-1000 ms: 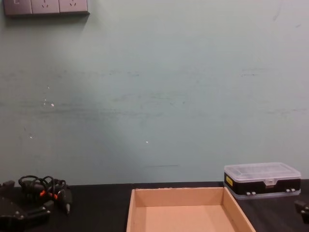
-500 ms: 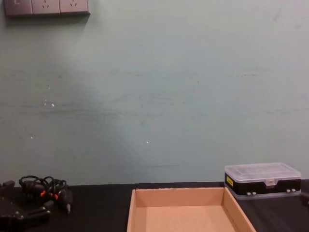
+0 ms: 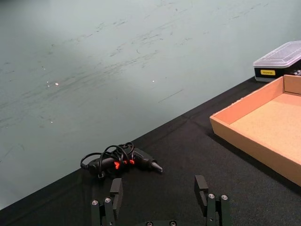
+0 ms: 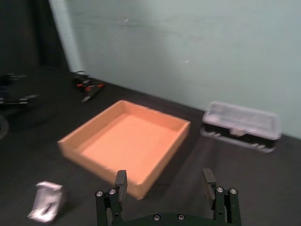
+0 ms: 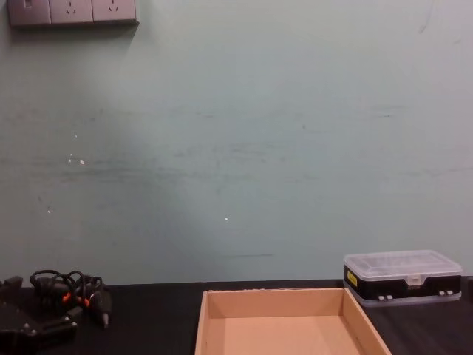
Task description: Use one hand to pick up the angle iron from the table and place it into the box.
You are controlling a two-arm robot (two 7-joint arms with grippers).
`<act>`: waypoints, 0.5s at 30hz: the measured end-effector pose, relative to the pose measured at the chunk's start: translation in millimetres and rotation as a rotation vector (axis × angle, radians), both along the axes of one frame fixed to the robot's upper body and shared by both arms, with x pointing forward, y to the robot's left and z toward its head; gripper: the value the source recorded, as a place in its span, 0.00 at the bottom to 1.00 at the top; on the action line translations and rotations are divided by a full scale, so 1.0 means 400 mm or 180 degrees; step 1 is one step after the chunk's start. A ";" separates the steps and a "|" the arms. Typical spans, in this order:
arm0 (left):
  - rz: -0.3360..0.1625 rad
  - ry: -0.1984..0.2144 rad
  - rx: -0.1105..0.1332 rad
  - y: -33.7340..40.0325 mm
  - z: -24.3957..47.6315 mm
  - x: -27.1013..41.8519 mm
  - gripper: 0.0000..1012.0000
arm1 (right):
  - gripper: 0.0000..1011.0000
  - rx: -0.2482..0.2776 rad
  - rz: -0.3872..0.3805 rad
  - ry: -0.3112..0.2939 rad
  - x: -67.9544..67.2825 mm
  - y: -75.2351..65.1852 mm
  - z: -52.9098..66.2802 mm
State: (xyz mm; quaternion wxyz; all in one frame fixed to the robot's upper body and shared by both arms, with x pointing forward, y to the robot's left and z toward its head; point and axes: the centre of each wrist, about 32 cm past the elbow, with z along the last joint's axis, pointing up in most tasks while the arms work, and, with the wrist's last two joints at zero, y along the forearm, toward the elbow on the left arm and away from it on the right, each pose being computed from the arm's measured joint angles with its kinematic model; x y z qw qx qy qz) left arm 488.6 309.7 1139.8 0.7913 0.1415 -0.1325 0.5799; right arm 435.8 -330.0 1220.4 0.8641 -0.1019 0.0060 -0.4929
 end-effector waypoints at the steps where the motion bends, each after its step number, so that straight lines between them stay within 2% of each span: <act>1: 0.0000 0.0000 0.0000 0.000 0.000 0.000 0.99 | 0.99 0.0028 0.0046 0.0054 -0.004 0.001 0.007; 3: 0.0000 0.0000 0.0000 0.000 0.000 0.000 0.99 | 0.99 0.0090 0.0157 0.0207 -0.013 0.004 0.023; 7: 0.0000 0.0000 0.0000 0.000 0.000 0.000 0.99 | 0.99 0.0187 0.0320 0.0470 -0.021 0.007 0.034; 8: 0.0000 0.0000 0.0000 0.000 0.000 0.000 0.99 | 0.99 0.0223 0.0379 0.0572 -0.024 0.010 0.034; 15: 0.0000 0.0000 0.0000 0.000 0.000 0.000 0.99 | 0.99 0.0271 0.0556 0.0918 -0.032 0.028 0.019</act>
